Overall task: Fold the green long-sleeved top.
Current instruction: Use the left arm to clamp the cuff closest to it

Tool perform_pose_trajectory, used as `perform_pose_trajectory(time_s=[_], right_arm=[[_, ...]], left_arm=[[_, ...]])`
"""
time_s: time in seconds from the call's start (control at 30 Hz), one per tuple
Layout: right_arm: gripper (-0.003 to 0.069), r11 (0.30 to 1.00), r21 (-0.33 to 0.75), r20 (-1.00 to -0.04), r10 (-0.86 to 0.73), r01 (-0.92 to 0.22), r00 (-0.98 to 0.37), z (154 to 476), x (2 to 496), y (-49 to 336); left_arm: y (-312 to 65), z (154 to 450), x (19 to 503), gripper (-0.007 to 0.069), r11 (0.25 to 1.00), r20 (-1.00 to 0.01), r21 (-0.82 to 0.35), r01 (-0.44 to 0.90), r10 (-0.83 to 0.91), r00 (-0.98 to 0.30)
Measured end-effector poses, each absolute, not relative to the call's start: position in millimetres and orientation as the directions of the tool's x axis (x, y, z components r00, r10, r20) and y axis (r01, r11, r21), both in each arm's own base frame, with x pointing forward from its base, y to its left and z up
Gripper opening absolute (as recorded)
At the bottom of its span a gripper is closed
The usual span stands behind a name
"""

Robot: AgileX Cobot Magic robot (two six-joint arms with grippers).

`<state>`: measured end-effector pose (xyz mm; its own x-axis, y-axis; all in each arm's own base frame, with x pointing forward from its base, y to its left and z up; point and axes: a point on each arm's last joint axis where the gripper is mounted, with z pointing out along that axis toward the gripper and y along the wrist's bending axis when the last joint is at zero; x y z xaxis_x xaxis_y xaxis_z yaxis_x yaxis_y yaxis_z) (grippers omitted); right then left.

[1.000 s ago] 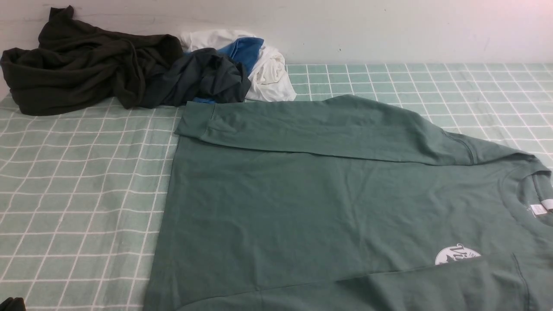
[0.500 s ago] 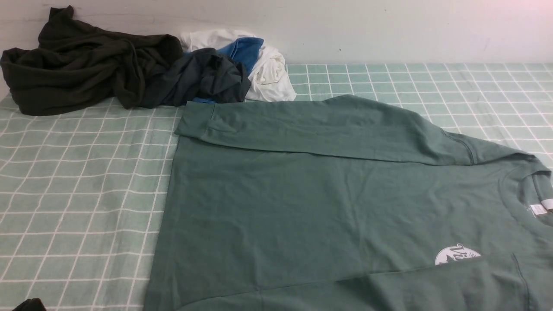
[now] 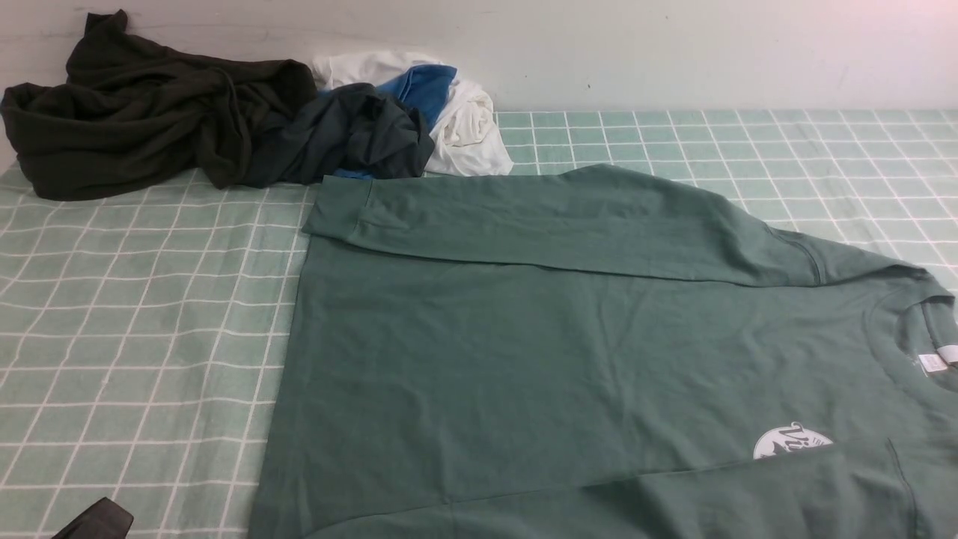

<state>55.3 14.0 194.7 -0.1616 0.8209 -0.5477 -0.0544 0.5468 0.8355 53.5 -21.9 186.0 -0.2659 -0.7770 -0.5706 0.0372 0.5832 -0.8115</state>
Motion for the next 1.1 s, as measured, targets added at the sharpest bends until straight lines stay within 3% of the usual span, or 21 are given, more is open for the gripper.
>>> perform_pose_trajectory(time_s=[0.07,0.2,0.23,0.3,0.4,0.47,0.5,0.53,0.57,0.6,0.67,0.8,0.93,1.1], right_arm=[[-0.0014,0.512,0.857,-0.515,0.843,-0.058,-0.154,196,55,14],[-0.0014,0.523,0.850,-0.527,0.841,-0.065,-0.120,198,56,11],[-0.0014,0.528,0.846,-0.532,0.841,-0.069,-0.093,199,56,9],[-0.0014,0.543,0.837,-0.547,0.834,-0.072,-0.069,201,56,8],[-0.0014,0.632,0.771,-0.637,0.769,-0.083,-0.058,203,56,8],[-0.0014,0.718,0.688,-0.725,0.685,-0.105,-0.065,216,56,10],[-0.0014,0.727,0.679,-0.734,0.676,-0.106,-0.066,216,56,10],[-0.0014,0.792,0.601,-0.800,0.595,-0.110,-0.083,230,59,12],[-0.0014,0.850,0.513,-0.858,0.504,-0.120,-0.095,248,62,13],[-0.0014,0.854,0.505,-0.863,0.496,-0.122,-0.101,251,63,13],[-0.0014,0.934,0.324,-0.937,0.295,-0.149,-0.189,281,78,18],[-0.0014,0.962,0.125,-0.899,0.006,-0.242,-0.438,312,108,26],[-0.0014,0.931,0.147,-0.693,-0.144,-0.334,-0.706,319,138,35],[-0.0014,0.882,0.215,-0.499,-0.270,-0.419,-0.823,303,148,54]], left_arm=[[-22,186,54,-0.0004,0.601,-0.589,-0.798,0.044,-0.763,-0.264],[-23,194,52,-0.0004,0.678,-0.674,-0.730,0.092,-0.690,-0.262],[-25,205,50,-0.0004,0.742,-0.751,-0.654,0.148,-0.614,-0.244],[-26,222,47,-0.0004,0.798,-0.822,-0.567,0.205,-0.531,-0.208],[-29,248,46,-0.0004,0.872,-0.905,-0.416,0.258,-0.371,-0.206],[-31,261,52,-0.0004,0.909,-0.929,-0.323,0.265,-0.250,-0.274],[-31,263,53,-0.0004,0.909,-0.928,-0.324,0.264,-0.250,-0.276],[-31,272,61,-0.0004,0.927,-0.922,-0.257,0.272,-0.152,-0.356],[-30,278,71,-0.0004,0.944,-0.899,-0.185,0.274,-0.050,-0.435],[-30,281,70,-0.0004,0.945,-0.900,-0.169,0.279,-0.033,-0.434],[-25,296,90,-0.0004,0.953,-0.821,-0.055,0.297,0.126,-0.557],[-17,324,119,-0.0004,0.940,-0.673,0.074,0.334,0.295,-0.679],[-33,322,145,0.0011,0.890,-0.507,0.070,0.451,0.421,-0.752],[-67,291,166,0.0097,0.795,-0.329,0.013,0.606,0.576,-0.748]])
